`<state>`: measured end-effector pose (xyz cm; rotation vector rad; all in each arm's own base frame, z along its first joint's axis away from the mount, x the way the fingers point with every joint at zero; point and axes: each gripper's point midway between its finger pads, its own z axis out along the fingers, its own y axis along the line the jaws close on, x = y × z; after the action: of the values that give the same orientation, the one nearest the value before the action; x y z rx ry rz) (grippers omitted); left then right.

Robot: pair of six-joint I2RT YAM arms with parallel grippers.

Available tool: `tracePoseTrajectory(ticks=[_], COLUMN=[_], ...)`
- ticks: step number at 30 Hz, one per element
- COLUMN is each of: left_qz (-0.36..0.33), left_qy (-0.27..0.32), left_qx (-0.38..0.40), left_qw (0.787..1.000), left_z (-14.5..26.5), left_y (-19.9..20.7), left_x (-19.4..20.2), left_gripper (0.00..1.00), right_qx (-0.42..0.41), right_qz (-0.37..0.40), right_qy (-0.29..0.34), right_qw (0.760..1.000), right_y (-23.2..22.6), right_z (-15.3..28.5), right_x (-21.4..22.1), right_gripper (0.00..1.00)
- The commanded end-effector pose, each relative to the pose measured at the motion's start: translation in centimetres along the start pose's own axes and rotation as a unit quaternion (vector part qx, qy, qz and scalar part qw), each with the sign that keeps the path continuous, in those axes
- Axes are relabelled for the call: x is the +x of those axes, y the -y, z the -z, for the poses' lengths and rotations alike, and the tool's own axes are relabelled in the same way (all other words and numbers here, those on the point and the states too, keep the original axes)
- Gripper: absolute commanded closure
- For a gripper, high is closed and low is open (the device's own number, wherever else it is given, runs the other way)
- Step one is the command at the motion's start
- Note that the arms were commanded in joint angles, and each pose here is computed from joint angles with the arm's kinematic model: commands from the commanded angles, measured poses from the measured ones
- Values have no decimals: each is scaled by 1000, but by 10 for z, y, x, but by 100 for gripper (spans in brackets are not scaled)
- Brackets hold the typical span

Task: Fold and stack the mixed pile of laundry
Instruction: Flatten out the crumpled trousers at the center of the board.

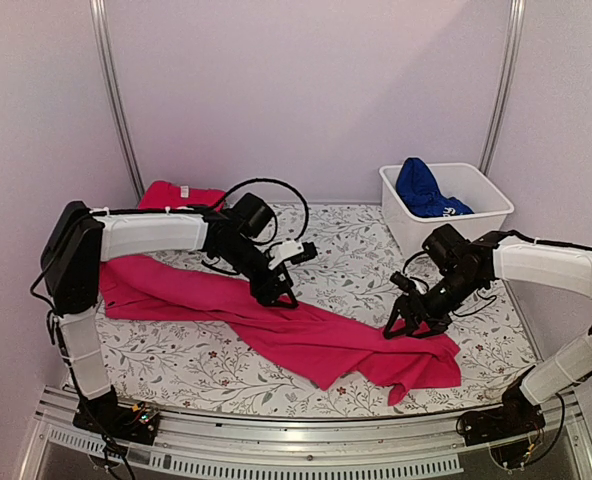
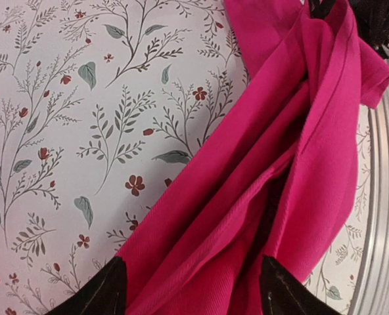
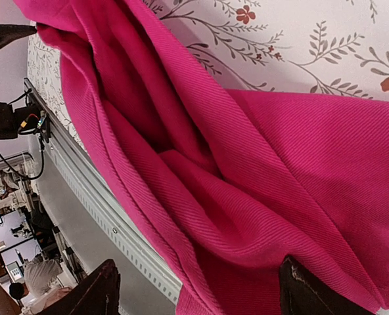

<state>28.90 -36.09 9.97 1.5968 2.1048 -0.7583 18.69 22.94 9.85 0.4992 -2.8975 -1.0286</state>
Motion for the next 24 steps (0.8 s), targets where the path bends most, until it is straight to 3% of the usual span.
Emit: tracePoseTrajectory(ticks=[1,4,9,12,14,18,24], left_qz=[-57,-73,-90,-94,-92,-79,41], left_qy=[-11,-27,-42,-45,-35,23,86], left_qx=[-16,-5,-1,-6,-13,-43,-116], left_qw=[998,997,995,995,995,996,989], left_z=[-27,-38,-47,-49,-46,-26,0], left_y=[0,6,16,17,14,-3,-80], left_x=[-3,1,10,9,-1,-45,-79], left_gripper=[33,37,40,53,70,100,100], right_qx=[35,41,20,-10,-23,-31,-35], right_qz=[5,15,35,48,56,77,74], right_qy=[-7,-24,-42,-47,-53,-55,-69], right_qw=[999,999,998,998,997,995,994], right_y=[11,12,1,-14,-24,-40,-48], right_z=[-2,-7,-8,-6,-3,5,4], right_x=[-1,1,11,23,32,42,56], right_gripper=[19,28,53,78,87,100,100])
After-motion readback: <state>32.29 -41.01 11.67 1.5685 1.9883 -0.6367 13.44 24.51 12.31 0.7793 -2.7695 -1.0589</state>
